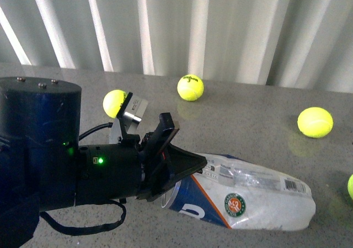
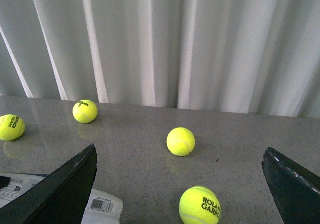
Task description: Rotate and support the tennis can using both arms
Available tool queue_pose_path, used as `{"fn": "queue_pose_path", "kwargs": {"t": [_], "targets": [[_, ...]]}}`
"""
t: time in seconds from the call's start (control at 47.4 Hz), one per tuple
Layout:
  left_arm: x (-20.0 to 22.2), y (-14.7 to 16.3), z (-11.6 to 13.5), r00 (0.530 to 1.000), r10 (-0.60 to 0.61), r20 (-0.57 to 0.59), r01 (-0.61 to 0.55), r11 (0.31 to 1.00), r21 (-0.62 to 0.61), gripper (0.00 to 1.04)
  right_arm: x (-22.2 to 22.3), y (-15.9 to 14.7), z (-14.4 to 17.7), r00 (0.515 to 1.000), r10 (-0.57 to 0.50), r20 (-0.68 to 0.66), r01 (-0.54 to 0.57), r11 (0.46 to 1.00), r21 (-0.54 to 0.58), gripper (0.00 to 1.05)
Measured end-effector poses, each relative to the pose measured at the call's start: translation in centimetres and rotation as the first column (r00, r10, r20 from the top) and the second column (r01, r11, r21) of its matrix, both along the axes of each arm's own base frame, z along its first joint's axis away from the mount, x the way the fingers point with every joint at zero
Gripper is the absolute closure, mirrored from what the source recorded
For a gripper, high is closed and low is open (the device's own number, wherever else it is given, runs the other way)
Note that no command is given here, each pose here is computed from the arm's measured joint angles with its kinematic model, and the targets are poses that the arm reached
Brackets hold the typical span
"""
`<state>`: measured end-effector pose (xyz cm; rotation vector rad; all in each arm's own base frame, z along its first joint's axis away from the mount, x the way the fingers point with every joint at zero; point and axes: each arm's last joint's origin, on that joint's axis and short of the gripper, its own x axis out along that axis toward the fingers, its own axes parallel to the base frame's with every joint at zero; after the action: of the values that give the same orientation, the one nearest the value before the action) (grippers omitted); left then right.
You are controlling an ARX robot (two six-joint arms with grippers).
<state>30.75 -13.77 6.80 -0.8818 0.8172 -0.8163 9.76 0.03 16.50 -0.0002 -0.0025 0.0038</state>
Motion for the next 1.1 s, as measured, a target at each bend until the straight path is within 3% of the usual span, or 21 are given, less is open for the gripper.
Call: {"fn": "queue_pose_path", "kwargs": {"t": [0.105,0.211,0.253,0.358,0.443,0.464,0.527,0.654,0.738,0.865,1.097], "targets": [[0.2,-0.3,3.6,0.997,-0.060,0.053,0.054,0.993,0.101,1.01,0.0,0.0,0.0,1.000,0.000,0.000,0.000,1.000,0.000,0.07],[1.5,-1.6,12.4,0.965,-0.149,0.216,0.080,0.951,0.299,1.01,0.0,0.0,0.0,1.000,0.000,0.000,0.000,1.000,0.000,0.07],[2.2,-2.6,16.6,0.936,-0.207,0.284,0.071,0.902,0.425,1.01,0.0,0.0,0.0,1.000,0.000,0.000,0.000,1.000,0.000,0.07],[2.9,-4.9,21.6,0.881,-0.360,0.307,0.076,0.749,0.658,1.01,0.0,0.0,0.0,1.000,0.000,0.000,0.000,1.000,0.000,0.07],[3.6,-7.5,24.2,0.810,-0.534,0.243,0.094,0.527,0.845,1.01,0.0,0.0,0.0,1.000,0.000,0.000,0.000,1.000,0.000,0.07],[3.7,-8.1,24.4,0.792,-0.579,0.192,0.101,0.436,0.894,1.01,0.0,0.0,0.0,1.000,0.000,0.000,0.000,1.000,0.000,0.07],[4.1,-9.4,24.4,0.733,-0.672,0.109,0.102,0.267,0.958,1.01,0.0,0.0,0.0,1.000,0.000,0.000,0.000,1.000,0.000,0.07],[4.7,-11.4,22.4,0.662,-0.749,0.025,0.106,0.127,0.986,1.01,0.0,0.0,0.0,1.000,0.000,0.000,0.000,1.000,0.000,0.07],[4.9,-12.2,20.4,0.639,-0.769,-0.005,0.111,0.086,0.990,1.01,0.0,0.0,0.0,1.000,0.000,0.000,0.000,1.000,0.000,0.07],[5.4,-12.5,18.6,0.645,-0.764,-0.012,0.098,0.067,0.993,1.01,0.0,0.0,0.0,1.000,0.000,0.000,0.000,1.000,0.000,0.07],[6.3,-12.6,16.9,0.676,-0.736,0.016,0.095,0.108,0.990,1.01,0.0,0.0,0.0,1.000,0.000,0.000,0.000,1.000,0.000,0.07]]}}
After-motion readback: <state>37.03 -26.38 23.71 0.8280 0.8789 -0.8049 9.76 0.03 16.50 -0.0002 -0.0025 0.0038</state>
